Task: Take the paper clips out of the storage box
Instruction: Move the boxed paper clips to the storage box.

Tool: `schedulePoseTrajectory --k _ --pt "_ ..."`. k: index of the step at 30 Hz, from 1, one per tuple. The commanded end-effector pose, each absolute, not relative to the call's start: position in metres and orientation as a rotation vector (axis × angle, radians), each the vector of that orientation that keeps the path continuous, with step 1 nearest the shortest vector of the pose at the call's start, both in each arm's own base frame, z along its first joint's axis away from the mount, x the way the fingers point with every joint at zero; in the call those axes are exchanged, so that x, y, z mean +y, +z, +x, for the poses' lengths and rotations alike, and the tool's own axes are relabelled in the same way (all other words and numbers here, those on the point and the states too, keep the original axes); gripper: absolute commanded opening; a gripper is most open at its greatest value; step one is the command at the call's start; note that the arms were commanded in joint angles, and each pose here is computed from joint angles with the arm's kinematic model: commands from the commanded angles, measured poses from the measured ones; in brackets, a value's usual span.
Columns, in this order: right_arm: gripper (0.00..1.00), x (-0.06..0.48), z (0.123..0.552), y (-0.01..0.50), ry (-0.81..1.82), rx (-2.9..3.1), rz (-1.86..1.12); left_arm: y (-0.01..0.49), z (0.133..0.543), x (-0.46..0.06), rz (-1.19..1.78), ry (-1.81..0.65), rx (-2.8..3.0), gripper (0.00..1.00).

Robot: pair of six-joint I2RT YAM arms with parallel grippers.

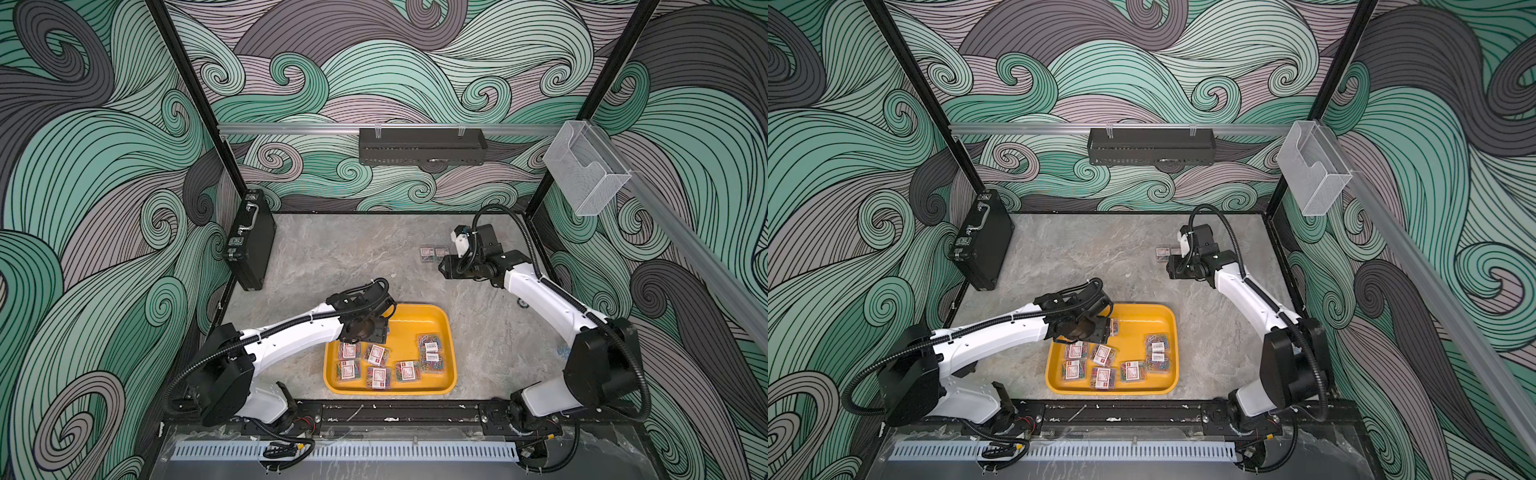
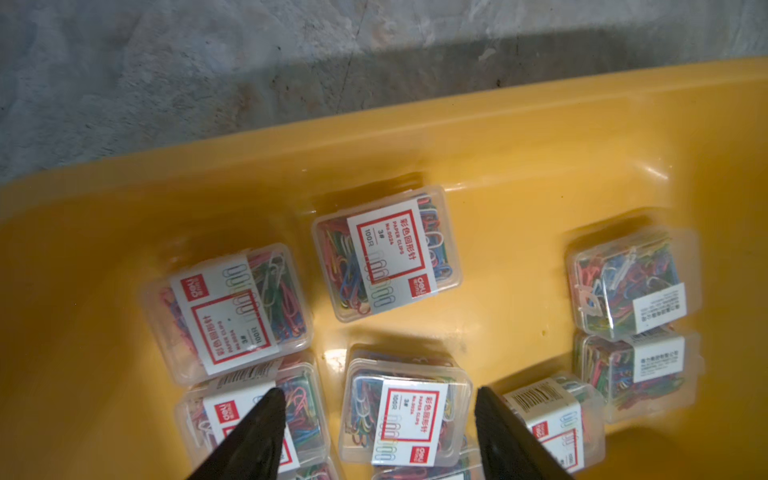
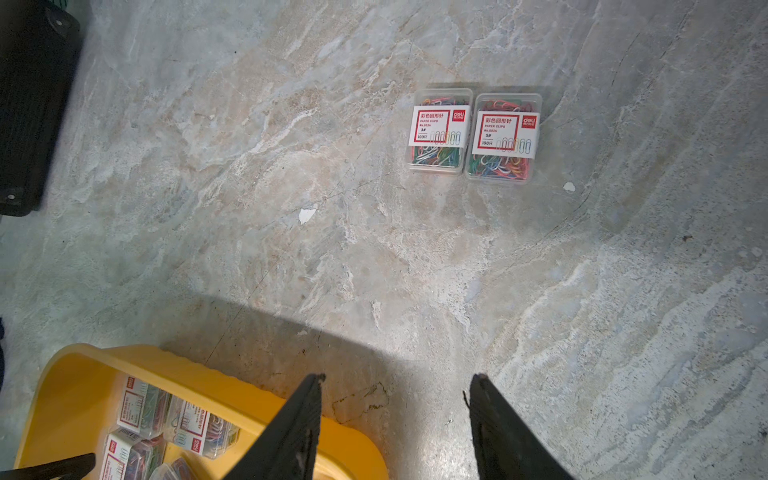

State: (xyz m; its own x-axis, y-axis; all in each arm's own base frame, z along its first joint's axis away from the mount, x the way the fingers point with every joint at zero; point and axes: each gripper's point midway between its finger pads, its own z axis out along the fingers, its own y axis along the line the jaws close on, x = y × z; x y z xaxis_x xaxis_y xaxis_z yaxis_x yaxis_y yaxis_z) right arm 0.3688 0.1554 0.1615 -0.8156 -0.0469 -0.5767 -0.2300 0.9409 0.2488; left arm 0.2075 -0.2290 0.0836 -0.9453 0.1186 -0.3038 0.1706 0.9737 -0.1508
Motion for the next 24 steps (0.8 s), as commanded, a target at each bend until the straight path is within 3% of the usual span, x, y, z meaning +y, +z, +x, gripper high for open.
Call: schedulePoseTrajectory --k 1,14,24 --pt "0.58 0.149 0.361 0.164 0.389 2.498 -0.162 0.091 0.211 -0.246 0.212 -0.322 2.826 0.71" --pt "0.59 0.141 0.338 0.159 0.385 2.505 -0.136 0.081 0.231 -0.244 0.277 -0.168 2.787 0.72" --pt "0.6 0.136 0.332 0.159 0.365 2.512 -0.136 0.08 0.239 -0.246 0.624 -0.06 2.771 0.75"
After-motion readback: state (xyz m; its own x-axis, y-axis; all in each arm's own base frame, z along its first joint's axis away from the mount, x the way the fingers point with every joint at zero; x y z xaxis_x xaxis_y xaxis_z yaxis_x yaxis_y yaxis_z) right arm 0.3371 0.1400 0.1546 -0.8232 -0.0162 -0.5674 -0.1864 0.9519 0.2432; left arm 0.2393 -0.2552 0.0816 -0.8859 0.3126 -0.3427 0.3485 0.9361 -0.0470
